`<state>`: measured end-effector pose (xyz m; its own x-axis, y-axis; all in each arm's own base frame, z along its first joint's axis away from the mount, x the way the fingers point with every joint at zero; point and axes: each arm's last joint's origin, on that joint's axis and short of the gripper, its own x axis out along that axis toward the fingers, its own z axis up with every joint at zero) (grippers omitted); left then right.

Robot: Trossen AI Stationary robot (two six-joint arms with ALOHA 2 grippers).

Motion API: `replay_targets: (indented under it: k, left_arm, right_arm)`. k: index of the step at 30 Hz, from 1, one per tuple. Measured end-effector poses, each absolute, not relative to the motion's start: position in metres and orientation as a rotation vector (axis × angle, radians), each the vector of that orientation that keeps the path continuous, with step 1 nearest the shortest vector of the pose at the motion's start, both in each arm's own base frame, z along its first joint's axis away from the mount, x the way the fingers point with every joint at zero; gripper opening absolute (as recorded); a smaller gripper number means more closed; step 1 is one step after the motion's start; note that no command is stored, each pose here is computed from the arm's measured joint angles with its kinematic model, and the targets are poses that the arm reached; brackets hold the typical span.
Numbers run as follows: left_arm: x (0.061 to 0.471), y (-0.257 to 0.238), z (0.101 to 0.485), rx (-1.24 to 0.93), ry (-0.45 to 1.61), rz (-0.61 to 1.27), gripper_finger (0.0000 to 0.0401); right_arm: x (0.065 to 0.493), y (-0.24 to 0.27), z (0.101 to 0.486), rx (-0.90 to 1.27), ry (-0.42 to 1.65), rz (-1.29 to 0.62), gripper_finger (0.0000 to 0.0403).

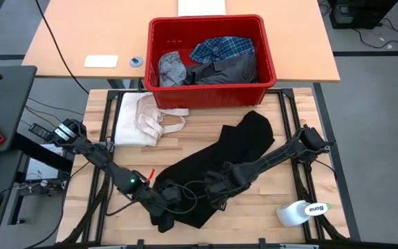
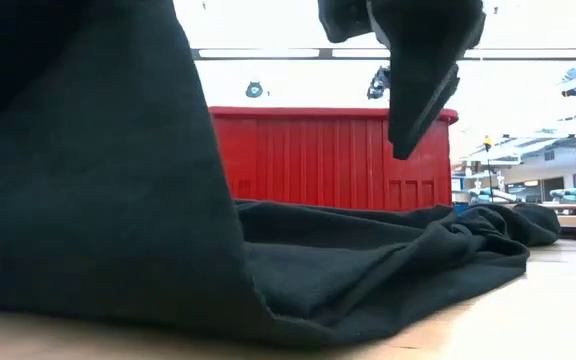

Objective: Fold Laundry from Bin
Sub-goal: Fold the black shirt

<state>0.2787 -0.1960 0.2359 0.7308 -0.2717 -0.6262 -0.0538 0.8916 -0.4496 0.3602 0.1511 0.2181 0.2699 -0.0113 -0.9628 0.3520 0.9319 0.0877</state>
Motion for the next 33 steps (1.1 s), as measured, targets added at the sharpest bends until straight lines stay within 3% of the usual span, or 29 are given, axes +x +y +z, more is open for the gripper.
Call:
replay_targets:
  k: [7, 14, 22, 25, 30, 33]
  left_arm:
    - [0.286, -0.186, 0.237, -0.464, 0.731, -0.102, 0.0007]
    - [0.293, -0.182, 0.241, -0.462, 0.672, -0.115, 0.0007]
    - [0.299, -0.175, 0.244, -0.445, 0.627, -0.111, 0.0007]
    - [0.301, -0.172, 0.245, -0.446, 0.62, -0.104, 0.0007]
    - [0.303, -0.169, 0.245, -0.449, 0.617, -0.098, 0.0007]
    - [0.304, -0.167, 0.244, -0.429, 0.618, -0.098, 0.0007]
  right_arm:
    - [0.376, 0.19, 0.24, 0.325, 0.934, 0.022, 0.0275]
    - [0.381, 0.197, 0.217, 0.425, 0.773, 0.04, 0.024]
    - [0.385, 0.198, 0.213, 0.405, 0.638, 0.036, 0.0179]
    - [0.385, 0.198, 0.214, 0.384, 0.617, 0.017, 0.0136]
    - [0.385, 0.198, 0.212, 0.372, 0.639, 0.04, 0.0029]
    - [0.383, 0.198, 0.208, 0.373, 0.649, 0.036, 0.0014]
